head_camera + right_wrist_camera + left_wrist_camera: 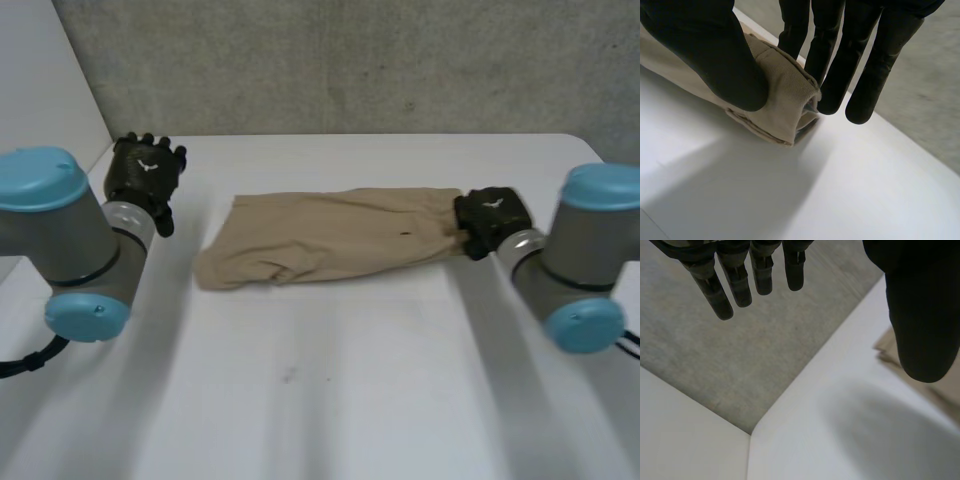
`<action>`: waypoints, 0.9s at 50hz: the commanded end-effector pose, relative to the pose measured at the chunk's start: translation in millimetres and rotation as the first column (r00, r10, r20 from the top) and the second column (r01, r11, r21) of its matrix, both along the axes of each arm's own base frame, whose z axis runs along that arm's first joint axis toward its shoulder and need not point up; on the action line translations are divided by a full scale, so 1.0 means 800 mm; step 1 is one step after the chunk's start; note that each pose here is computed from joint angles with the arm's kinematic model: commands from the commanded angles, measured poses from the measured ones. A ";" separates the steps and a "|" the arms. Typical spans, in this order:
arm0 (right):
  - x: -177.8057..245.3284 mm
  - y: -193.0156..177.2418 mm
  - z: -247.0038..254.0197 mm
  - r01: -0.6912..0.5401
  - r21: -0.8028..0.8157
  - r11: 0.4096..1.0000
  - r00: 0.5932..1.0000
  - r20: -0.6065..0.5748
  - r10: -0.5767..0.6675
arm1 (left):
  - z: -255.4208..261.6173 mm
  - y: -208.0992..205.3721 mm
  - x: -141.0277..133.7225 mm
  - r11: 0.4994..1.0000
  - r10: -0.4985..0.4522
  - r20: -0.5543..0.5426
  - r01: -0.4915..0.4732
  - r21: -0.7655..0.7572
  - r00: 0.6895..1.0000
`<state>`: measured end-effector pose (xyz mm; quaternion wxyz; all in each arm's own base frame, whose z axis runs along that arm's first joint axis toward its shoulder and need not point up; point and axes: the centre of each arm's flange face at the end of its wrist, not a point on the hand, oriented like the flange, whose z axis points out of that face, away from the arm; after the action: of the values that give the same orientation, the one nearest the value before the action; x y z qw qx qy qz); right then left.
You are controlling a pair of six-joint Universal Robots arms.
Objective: Fold the shorts.
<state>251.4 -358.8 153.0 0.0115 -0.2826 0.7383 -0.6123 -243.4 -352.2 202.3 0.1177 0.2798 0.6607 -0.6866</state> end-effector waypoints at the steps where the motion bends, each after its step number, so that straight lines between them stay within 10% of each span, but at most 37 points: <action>1: -0.060 -0.005 0.031 0.060 -0.022 0.998 0.978 -0.196 -0.064 | 0.024 0.018 0.010 1.000 0.009 -0.081 -0.008 0.003 0.997; 8: -0.061 -0.011 0.064 0.002 -0.131 0.991 0.939 -0.341 -0.047 | 0.030 0.035 0.011 1.000 -0.003 -0.093 0.005 0.023 0.996; 18: 0.090 0.046 0.101 -0.314 -0.337 0.888 0.925 -0.320 0.206 | 0.047 0.050 -0.018 0.997 -0.074 -0.174 0.074 -0.008 0.982; 30: 0.198 0.152 0.009 -0.712 -0.273 0.647 0.702 -0.293 0.649 | 0.077 0.049 -0.045 0.990 -0.140 -0.362 0.129 -0.053 0.922; 34: 0.195 0.151 0.017 -0.684 -0.268 0.679 0.730 -0.242 0.639 | 0.076 0.046 -0.060 0.986 -0.166 -0.369 0.154 -0.062 0.915; 39: 0.155 0.100 0.077 -0.424 -0.273 0.864 0.890 0.049 0.453 | 0.067 0.042 -0.089 0.978 -0.210 -0.369 0.198 -0.069 0.906; 45: 0.118 0.063 0.091 -0.262 -0.165 0.951 0.910 0.285 0.301 | 0.045 0.041 -0.121 0.962 -0.268 -0.365 0.268 -0.053 0.892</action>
<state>374.7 -279.7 211.9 0.1666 -0.4037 0.5758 -0.6912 -317.3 -319.6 254.0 -0.0827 0.2112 0.6281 -0.7443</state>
